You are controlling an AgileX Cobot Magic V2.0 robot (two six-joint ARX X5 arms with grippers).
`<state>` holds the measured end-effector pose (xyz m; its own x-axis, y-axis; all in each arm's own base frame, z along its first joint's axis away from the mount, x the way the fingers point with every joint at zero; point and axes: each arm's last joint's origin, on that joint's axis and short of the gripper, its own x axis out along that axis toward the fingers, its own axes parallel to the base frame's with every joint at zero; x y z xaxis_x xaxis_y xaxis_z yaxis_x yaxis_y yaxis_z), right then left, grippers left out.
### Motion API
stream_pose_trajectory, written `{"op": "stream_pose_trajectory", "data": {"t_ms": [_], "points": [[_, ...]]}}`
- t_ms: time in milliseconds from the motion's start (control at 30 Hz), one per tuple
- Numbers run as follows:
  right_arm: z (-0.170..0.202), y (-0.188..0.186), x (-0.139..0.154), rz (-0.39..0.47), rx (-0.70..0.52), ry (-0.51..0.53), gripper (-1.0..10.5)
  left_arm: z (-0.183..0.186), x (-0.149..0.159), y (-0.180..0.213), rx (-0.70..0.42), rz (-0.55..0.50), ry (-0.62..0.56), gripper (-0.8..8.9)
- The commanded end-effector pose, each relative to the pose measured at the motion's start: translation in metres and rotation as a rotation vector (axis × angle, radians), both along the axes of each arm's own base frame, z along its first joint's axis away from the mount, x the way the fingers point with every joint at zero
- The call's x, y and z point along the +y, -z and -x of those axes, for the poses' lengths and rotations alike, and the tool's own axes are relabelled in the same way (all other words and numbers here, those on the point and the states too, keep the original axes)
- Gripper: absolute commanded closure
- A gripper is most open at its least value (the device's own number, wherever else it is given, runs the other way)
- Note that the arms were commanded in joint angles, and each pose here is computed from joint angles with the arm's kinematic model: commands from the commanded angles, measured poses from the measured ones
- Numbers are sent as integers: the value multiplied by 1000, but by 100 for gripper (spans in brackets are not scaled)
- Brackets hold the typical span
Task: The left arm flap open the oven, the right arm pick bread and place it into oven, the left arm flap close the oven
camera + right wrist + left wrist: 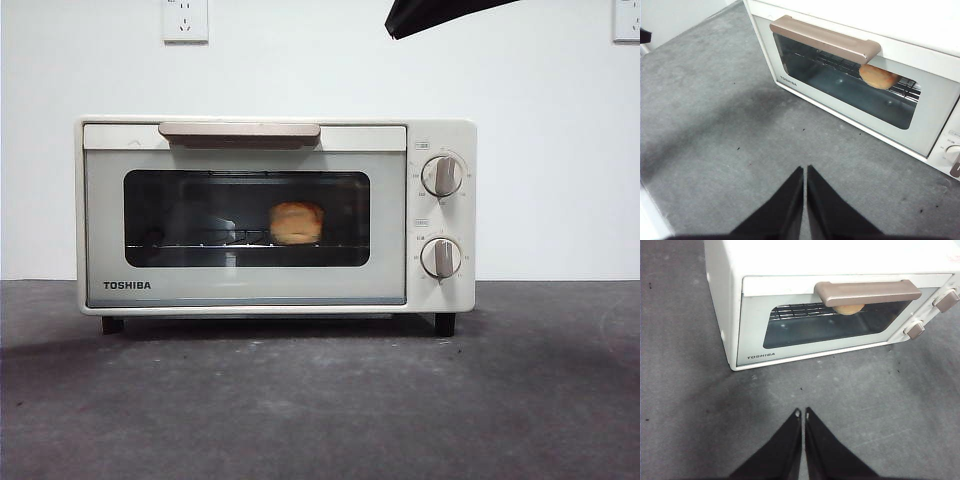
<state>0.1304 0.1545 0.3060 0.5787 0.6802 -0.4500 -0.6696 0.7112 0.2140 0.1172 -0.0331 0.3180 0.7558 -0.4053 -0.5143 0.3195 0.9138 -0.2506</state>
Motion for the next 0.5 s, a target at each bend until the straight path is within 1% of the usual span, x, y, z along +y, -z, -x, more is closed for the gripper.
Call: {"op": "stream_pose_trajectory", "data": {"t_ms": [33, 100, 133, 200, 267, 400, 500], "points": [[0, -2, 3, -15, -3, -2, 940, 1, 0, -6, -30, -6, 6, 794], [0, -2, 3, -15, -3, -2, 941, 6, 2, -8, -52, -1, 2, 794], [0, -2, 3, -15, -3, -2, 940, 8, 3, -10, -75, -15, 8, 794], [0, -2, 3, -16, -4, -2, 941, 15, 6, -13, -156, -85, 28, 794], [0, -2, 3, -17, -5, -2, 941, 20, 11, -15, -251, -122, 13, 794], [0, -2, 3, -17, -5, -2, 940, 25, 19, -9, -486, -139, -77, 794], [0, -2, 3, -17, -5, -2, 941, 26, 24, 6, -599, -160, -194, 794]]}}
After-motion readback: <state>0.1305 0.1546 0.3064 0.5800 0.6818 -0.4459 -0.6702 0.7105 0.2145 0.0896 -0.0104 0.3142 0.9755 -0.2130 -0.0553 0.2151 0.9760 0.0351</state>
